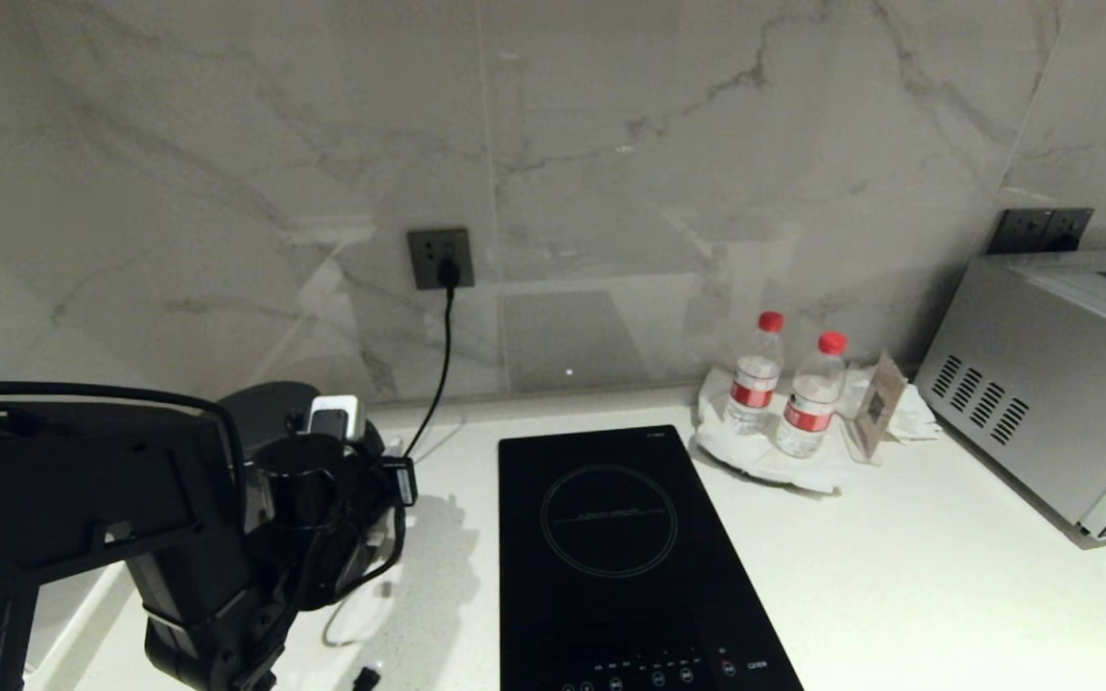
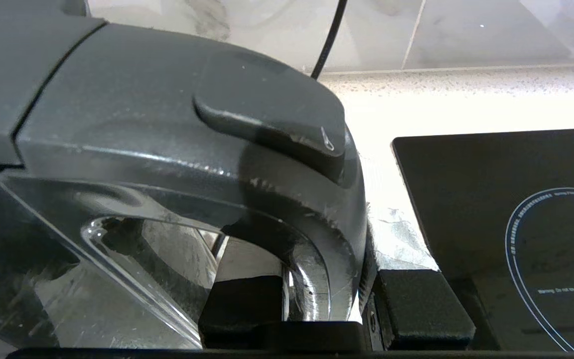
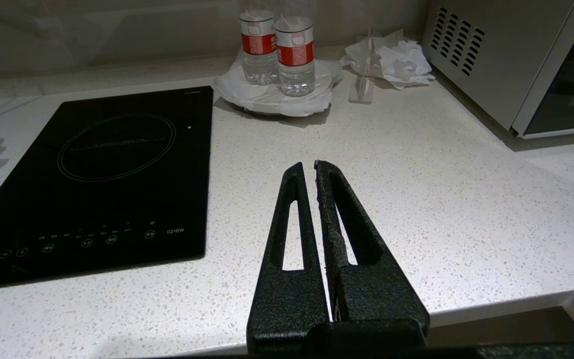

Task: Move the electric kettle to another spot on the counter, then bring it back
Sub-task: Place it on the power base

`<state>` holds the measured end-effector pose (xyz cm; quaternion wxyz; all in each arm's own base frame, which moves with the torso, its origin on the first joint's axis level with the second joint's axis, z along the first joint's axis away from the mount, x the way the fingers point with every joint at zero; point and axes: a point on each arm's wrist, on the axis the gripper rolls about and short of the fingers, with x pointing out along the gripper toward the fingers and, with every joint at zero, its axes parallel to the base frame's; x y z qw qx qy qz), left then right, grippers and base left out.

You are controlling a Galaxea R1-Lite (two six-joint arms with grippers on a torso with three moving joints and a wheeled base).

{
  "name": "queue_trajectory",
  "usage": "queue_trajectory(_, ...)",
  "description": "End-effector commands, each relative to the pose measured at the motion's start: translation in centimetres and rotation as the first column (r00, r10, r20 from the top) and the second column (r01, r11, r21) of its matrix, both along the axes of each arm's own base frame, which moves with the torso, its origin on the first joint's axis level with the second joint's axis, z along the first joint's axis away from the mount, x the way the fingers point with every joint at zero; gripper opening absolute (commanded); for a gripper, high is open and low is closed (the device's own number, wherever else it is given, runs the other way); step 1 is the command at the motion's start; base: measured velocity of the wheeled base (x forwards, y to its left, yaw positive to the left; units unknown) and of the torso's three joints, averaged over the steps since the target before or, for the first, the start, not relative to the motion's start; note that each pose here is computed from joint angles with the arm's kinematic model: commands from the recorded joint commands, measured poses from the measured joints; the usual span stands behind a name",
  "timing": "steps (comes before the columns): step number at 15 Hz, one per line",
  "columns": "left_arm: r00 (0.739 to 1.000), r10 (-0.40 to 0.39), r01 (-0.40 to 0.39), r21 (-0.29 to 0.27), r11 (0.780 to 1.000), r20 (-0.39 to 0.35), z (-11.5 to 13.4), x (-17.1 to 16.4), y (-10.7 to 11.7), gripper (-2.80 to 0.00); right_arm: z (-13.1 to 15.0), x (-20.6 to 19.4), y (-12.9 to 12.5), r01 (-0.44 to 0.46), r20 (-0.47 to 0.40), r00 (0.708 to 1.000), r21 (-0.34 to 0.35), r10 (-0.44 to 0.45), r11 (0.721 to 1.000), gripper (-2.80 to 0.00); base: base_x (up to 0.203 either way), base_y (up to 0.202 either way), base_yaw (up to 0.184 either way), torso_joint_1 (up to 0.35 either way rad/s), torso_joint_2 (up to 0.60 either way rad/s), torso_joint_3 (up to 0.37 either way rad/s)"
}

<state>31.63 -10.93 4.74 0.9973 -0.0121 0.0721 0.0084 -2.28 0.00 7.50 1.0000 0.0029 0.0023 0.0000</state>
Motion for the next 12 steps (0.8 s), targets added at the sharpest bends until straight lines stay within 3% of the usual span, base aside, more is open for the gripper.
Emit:
queue_trajectory(1,1.000,0.003,-0.003,-0.009,1.000,0.023,0.5,0.1,0.0,-2.80,0.0,0.0,0.0,0.000,0.000,1.000,0.000,0.000,1.000,-2.80,0.000,0.000,0.000,0.000,0.00,0.000)
queue_trajectory(3,1.000,0.004,-0.004,-0.009,1.000,0.025,0.5,0.1,0.0,-2.80,0.0,0.0,0.0,0.000,0.000,1.000,0.000,0.000,1.000,-2.80,0.000,0.000,0.000,0.000,0.00,0.000)
queue_trajectory(4,1.000,0.004,-0.004,-0.009,1.000,0.025,0.5,0.0,0.0,0.00,0.0,0.0,0.0,0.000,0.000,1.000,0.000,0.000,1.000,-2.80,0.000,0.000,0.000,0.000,0.00,0.000)
queue_trajectory(10,1.000,-0.003,0.003,-0.006,1.000,0.011,0.3,-0.4,0.0,0.00,0.0,0.0,0.0,0.000,0.000,1.000,0.000,0.000,1.000,-2.80,0.000,0.000,0.000,0.000,0.00,0.000)
queue_trajectory(12,1.000,-0.015,0.015,0.008,1.000,-0.028,-0.3,-1.3,0.1,0.00,0.0,0.0,0.0,0.000,-0.001,1.000,0.000,0.000,1.000,-2.80,0.000,0.000,0.000,0.000,0.00,0.000)
